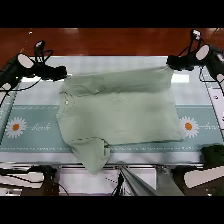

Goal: Fold the shirts.

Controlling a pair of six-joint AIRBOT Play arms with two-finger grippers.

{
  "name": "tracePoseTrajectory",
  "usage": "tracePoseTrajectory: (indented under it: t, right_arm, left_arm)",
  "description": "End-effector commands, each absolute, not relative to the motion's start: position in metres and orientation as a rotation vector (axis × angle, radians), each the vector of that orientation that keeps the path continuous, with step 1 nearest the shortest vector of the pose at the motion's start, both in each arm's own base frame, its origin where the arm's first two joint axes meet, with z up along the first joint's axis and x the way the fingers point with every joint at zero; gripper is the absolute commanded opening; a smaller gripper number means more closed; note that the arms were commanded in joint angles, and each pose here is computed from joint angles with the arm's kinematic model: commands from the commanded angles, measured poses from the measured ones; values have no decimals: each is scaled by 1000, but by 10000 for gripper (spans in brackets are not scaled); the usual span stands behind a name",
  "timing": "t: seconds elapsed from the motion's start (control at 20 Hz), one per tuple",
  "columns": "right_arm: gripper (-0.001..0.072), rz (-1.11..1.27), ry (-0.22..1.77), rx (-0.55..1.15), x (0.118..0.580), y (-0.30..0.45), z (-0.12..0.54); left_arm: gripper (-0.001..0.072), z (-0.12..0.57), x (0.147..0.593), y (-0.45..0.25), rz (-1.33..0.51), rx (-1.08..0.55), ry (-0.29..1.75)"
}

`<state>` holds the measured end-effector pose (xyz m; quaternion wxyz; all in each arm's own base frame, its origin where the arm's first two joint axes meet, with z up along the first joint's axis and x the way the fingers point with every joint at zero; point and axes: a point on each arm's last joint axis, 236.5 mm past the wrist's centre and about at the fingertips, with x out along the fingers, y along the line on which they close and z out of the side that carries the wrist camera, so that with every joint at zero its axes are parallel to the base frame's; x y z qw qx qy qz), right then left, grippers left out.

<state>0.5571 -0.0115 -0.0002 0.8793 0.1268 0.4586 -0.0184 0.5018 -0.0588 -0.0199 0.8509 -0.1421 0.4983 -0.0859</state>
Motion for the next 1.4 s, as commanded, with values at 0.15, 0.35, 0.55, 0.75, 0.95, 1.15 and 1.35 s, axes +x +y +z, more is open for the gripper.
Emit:
tracePoseTrajectory:
  t: [0.15,0.35,0.55,0.75,0.95,1.15,1.35]
  right_arm:
    - [19,31,1104,173,514,-4,9]
    - [19,13,1275,55,467,-20,9]
    - [19,17,1411,62,451,-19,-28]
    - [21,20,1442,76,451,-17,-43]
    - [331,95,1501,-7,432,-17,-33]
    - [372,-10,1471,-10,404,-62,24]
    - [504,-167,1459,144,349,-126,49]
  left_arm:
    - [35,-25,426,-68,-294,-305,1394]
    - [35,-18,368,-77,-387,-286,1610]
    - [35,-43,367,-85,-323,-336,1623]
    - [36,-54,362,-84,-295,-359,1638]
    - [438,-47,357,-81,-301,-362,1657]
    - [518,-10,339,-55,-285,-377,1669]
    - [553,3,295,-15,-157,-325,1632]
